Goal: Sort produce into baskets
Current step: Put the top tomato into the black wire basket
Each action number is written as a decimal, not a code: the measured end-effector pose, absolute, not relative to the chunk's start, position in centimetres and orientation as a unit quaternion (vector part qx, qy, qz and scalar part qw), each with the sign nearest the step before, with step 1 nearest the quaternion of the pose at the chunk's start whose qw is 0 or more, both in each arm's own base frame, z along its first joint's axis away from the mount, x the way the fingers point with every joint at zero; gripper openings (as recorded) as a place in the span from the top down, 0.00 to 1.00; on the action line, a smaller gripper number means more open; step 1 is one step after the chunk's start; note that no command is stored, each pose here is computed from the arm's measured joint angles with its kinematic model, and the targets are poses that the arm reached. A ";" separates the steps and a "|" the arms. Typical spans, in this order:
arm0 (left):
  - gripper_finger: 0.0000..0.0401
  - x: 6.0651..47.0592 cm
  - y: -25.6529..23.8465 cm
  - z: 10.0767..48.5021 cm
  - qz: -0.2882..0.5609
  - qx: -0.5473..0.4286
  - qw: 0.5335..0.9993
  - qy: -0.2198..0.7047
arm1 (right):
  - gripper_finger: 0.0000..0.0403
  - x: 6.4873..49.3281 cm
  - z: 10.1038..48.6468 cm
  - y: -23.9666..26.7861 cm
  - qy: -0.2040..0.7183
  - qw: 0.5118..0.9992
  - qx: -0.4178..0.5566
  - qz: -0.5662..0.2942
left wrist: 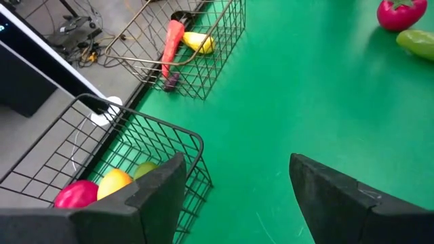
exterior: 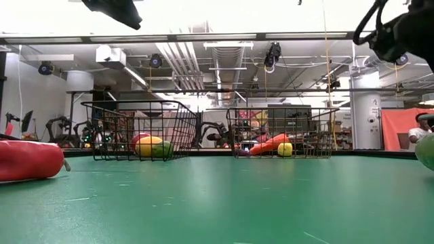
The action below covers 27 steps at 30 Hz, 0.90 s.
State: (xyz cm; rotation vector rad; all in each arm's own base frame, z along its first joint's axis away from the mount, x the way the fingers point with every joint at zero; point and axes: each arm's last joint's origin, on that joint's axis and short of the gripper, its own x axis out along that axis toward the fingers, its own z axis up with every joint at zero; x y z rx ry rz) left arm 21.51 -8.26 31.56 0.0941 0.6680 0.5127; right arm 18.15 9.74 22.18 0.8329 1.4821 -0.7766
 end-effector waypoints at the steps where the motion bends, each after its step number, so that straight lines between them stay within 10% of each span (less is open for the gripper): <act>1: 0.39 21.5 -8.3 31.6 0.249 0.046 0.911 0.325 | 0.12 17.9 22.1 9.6 0.636 0.594 0.361 -0.334; 27: 0.39 21.4 -8.2 31.5 0.253 0.051 0.910 0.326 | 0.12 18.5 19.4 10.0 0.638 0.586 0.375 -0.331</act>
